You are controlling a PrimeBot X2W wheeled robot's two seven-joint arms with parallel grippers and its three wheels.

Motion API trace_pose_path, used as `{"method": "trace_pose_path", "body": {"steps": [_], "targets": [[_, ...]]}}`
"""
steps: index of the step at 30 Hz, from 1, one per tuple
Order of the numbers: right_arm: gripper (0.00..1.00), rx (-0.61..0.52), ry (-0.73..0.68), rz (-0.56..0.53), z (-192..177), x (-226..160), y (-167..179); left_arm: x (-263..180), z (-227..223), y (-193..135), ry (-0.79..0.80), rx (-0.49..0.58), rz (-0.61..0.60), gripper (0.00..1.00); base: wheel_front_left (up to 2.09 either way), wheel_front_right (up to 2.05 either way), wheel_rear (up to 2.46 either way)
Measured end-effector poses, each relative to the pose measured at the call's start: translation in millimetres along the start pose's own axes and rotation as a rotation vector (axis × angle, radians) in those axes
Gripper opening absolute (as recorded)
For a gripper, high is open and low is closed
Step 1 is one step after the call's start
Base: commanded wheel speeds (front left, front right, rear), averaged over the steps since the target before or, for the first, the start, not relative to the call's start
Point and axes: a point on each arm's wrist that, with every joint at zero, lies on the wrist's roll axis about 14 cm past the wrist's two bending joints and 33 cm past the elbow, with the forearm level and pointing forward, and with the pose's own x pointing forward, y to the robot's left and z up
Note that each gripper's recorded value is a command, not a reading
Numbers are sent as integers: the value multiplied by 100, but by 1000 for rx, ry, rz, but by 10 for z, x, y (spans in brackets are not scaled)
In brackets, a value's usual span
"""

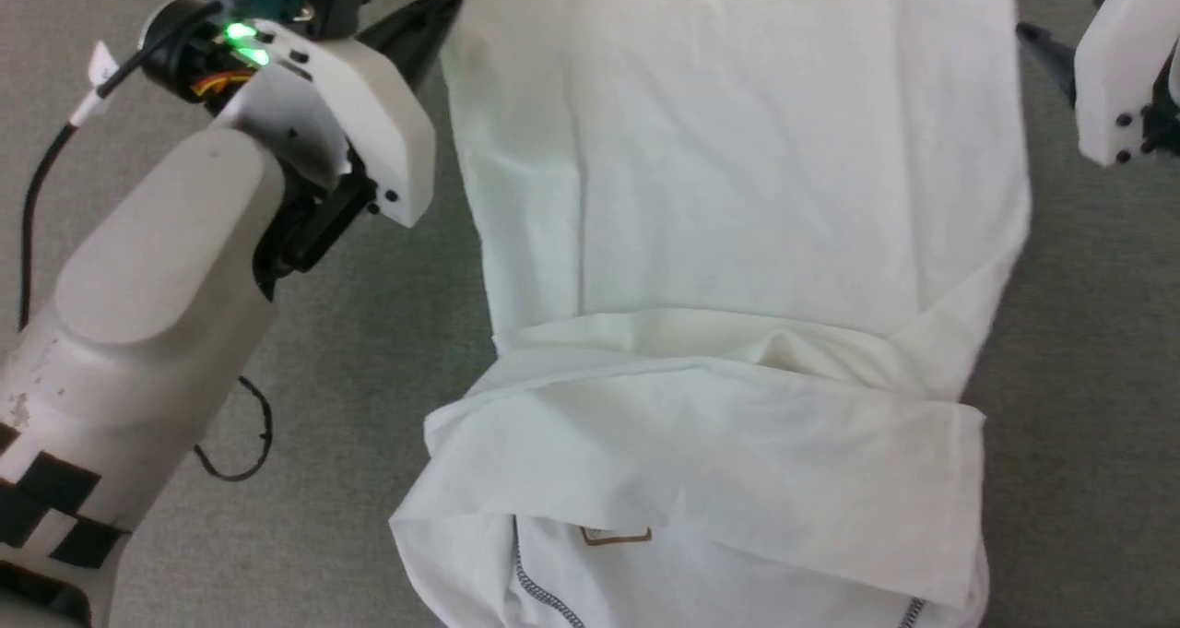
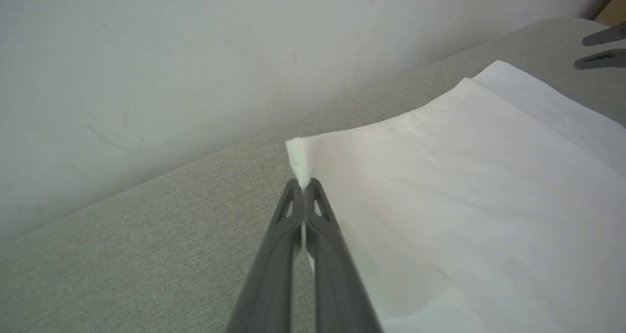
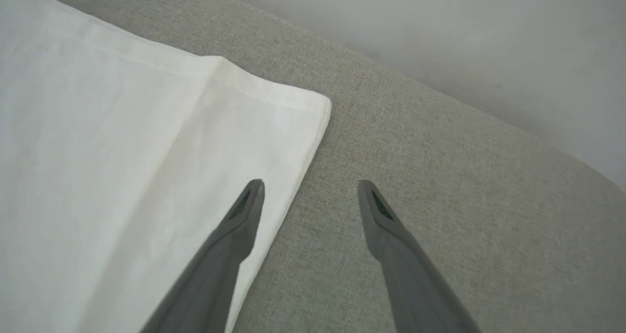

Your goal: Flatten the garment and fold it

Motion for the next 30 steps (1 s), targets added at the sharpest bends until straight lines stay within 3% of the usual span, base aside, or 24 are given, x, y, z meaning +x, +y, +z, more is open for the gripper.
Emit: {"method": "trace_pose_path", "body": {"steps": [6,14,15,16,17,24,27,30], "targets": [[100,-2,99,5,-143,531,51,-22,-172,6,16,-8,0,0,0,0,0],[100,-55,131,26,-203,880,159,-25,-351,55,43,-18,13,0,0,0,0],[40,-48,133,32,-206,903,168,-25,-375,68,47,-19,17,0,0,0,0],[40,-45,132,36,-205,921,175,-25,-402,82,52,-21,21,0,0,0,0],[0,-45,129,41,-201,931,184,-24,-418,95,53,-22,25,0,0,0,0],[0,-83,-3,45,-71,858,223,-34,-361,195,23,-24,55,0,0,0,0],[0,-57,-93,36,47,743,178,-70,-263,290,-10,-28,85,0,0,0,0],[0,-107,-225,12,281,558,105,-122,-133,391,-52,-25,117,0,0,0,0]]}}
